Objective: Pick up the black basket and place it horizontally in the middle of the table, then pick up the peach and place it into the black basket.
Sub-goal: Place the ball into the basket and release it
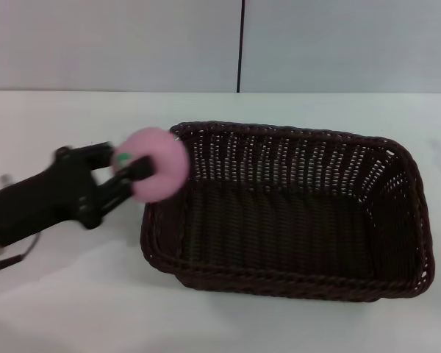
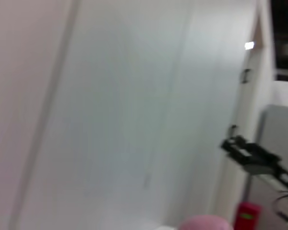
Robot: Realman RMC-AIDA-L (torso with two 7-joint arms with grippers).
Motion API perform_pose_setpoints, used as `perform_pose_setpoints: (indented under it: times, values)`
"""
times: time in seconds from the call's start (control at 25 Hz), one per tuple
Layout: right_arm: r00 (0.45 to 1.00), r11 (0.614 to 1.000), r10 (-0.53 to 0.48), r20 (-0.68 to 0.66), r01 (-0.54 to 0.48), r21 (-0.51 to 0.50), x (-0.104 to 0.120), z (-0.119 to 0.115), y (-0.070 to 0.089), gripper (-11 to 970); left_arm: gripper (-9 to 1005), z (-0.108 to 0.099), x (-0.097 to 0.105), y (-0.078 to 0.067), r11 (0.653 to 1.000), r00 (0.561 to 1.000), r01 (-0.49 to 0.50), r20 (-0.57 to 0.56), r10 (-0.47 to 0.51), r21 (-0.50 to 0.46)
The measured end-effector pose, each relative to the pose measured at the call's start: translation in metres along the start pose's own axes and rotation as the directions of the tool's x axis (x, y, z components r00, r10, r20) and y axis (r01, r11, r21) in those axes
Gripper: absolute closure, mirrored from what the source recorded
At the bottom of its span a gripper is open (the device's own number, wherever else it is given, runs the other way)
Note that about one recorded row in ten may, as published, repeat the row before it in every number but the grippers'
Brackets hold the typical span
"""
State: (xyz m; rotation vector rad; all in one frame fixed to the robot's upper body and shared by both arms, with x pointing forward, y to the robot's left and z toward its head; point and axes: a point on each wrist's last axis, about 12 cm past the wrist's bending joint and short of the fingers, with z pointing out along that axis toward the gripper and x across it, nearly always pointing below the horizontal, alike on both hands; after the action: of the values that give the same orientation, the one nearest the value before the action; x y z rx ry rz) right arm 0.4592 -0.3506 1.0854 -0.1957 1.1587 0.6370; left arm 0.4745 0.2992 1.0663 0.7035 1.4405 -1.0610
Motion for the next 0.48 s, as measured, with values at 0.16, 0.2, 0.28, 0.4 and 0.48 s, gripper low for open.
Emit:
perform_pose_setpoints:
  times: [0.16,0.2,0.28,0.4,0.48]
  values:
    - [1.000,1.000,0.014,-0.002,-0.014,-0.010,0.003,0.004,0.001,364,729,0.041,0.003,-0.001,0.994,1.000,-0.007,-0.005,0.008,0.111]
    - [1.000,1.000,0.014,-0.002,-0.014,-0.010,0.003,0.004,0.001,364,735,0.041,0.003,-0.001,0.994,1.000,-0.007,-0.005,0.008,0.111]
    - [1.000,1.000,0.016,-0.001,-0.016,-0.007,0.003,0.004,0.001,364,749,0.050,0.007,-0.005,0.991,1.000,-0.028,0.011,0.027,0.131]
    - [1.000,1.000,0.017,0.000,-0.017,-0.004,0.003,0.004,0.000,364,698,0.057,0.015,-0.014,0.988,0.996,-0.083,0.053,0.077,0.129]
    - [1.000,1.000,0.016,-0.001,-0.016,0.002,0.004,0.003,0.000,364,639,0.058,0.020,-0.017,0.989,0.992,-0.112,0.068,0.105,0.102]
